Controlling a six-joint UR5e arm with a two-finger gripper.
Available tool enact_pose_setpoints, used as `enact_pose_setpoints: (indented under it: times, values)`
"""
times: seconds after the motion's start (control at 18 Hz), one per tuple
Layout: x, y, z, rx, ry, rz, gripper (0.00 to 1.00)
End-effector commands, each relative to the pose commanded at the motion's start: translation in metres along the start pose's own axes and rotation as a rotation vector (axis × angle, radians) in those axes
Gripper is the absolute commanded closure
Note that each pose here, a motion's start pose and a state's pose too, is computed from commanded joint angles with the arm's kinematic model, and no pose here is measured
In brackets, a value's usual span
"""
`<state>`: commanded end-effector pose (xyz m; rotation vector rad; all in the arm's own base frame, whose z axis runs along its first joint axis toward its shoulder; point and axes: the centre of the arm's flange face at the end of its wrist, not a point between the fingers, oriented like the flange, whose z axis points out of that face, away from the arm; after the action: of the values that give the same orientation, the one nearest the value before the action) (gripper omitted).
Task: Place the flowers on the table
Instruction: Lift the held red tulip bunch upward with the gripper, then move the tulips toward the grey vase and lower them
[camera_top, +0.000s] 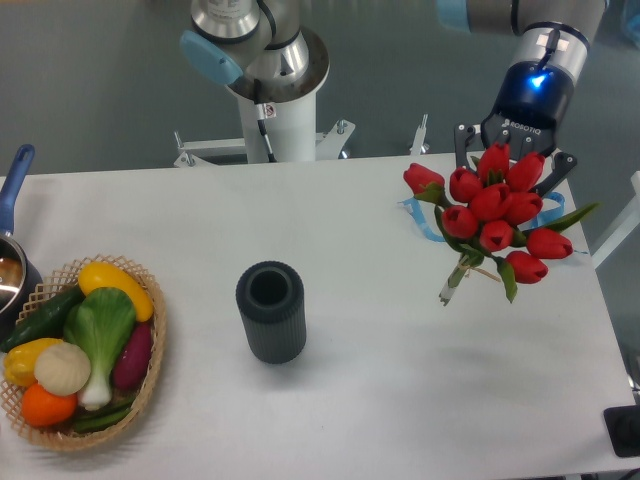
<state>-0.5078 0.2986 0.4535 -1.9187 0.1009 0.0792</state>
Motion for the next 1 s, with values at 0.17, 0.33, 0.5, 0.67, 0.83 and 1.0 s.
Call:
enact_pose_setpoints:
  times: [0.17, 0.33, 0.5, 0.67, 0.83, 1.0]
  values:
    - [-0.002, -0.002, -0.001, -0.024, -0.011, 0.004, 0.59]
    - [-0.003, -0.005, -0.007, -0.067, -0.034, 0.013, 0.59]
    - [0.0, -0.01, -0.011, -0.119, -0.057, 0.031, 0.59]
    - [0.0, -0.011, -0.017, -0.234, -0.103, 0.055, 0.59]
    - [-0.005, -0.02, -0.02, -0.302, -0.133, 0.079, 0.59]
    - [0.002, -0.019, -0.011, -0.406, -0.146, 0.105, 0.59]
